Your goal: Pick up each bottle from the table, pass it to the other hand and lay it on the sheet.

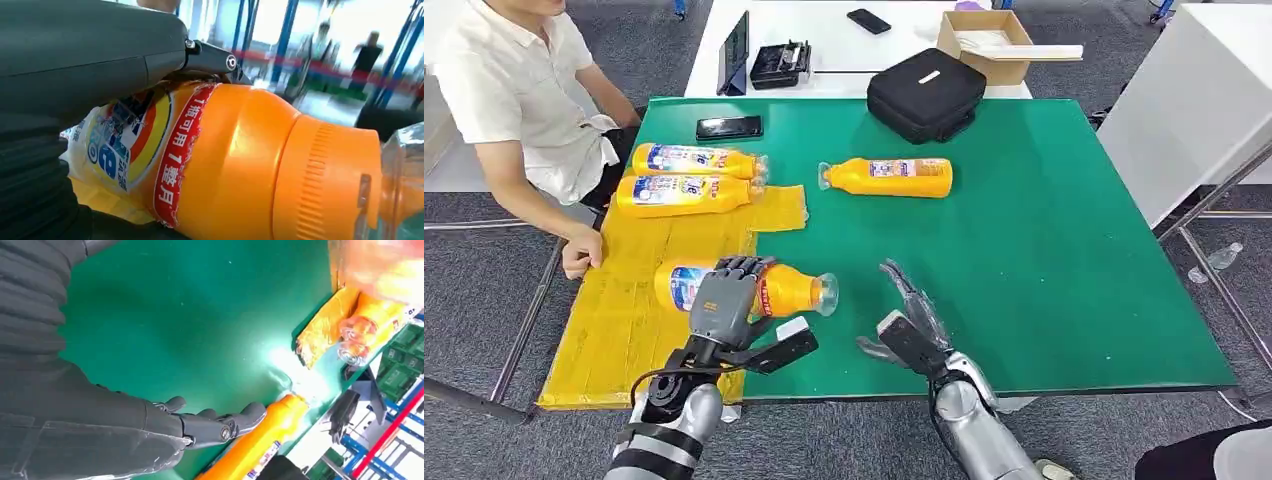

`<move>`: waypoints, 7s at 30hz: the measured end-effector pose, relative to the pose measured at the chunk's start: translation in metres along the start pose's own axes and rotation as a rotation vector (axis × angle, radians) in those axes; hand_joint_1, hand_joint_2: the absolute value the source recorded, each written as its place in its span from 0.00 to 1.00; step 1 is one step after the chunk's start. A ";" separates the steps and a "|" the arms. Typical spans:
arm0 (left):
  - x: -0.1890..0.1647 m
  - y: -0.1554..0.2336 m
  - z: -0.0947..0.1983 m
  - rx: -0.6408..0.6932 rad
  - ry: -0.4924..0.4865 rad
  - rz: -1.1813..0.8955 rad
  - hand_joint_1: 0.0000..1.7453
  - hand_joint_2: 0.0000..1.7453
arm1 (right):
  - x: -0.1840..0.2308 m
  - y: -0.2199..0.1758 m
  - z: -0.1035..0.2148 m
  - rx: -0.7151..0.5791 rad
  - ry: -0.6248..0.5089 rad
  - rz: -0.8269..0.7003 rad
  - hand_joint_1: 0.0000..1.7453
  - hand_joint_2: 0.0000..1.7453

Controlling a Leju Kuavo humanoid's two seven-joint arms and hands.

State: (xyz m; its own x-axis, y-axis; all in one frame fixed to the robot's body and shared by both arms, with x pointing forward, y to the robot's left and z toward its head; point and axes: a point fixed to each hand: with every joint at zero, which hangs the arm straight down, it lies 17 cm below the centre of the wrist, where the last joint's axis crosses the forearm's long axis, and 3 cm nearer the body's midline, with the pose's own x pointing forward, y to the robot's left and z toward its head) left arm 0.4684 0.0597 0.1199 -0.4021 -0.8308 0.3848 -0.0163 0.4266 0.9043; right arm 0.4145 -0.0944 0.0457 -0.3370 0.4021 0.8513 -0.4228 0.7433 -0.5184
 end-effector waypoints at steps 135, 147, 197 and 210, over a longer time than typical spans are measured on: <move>0.092 0.081 0.061 0.209 -0.190 1.104 0.00 1.00 | 0.046 -0.123 0.062 -0.378 0.138 0.353 0.00 1.00; 0.103 0.068 0.057 0.148 -0.181 1.115 0.00 1.00 | -0.012 -0.101 0.058 -0.264 0.260 0.529 0.00 1.00; 0.105 0.041 0.047 0.054 -0.094 1.161 0.00 1.00 | -0.100 -0.053 -0.012 0.185 0.448 0.877 0.00 1.00; 0.099 0.034 0.049 0.021 -0.058 1.144 0.00 1.00 | -0.109 -0.051 0.012 0.254 0.472 0.956 0.00 1.00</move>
State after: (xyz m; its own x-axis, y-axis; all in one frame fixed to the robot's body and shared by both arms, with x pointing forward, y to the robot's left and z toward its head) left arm 0.3833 0.0097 0.1797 -0.2326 0.0651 0.9704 0.3710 0.9283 0.0267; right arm 0.4623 -0.1828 -0.0211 -0.2849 0.9585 0.0063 -0.3373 -0.0941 -0.9367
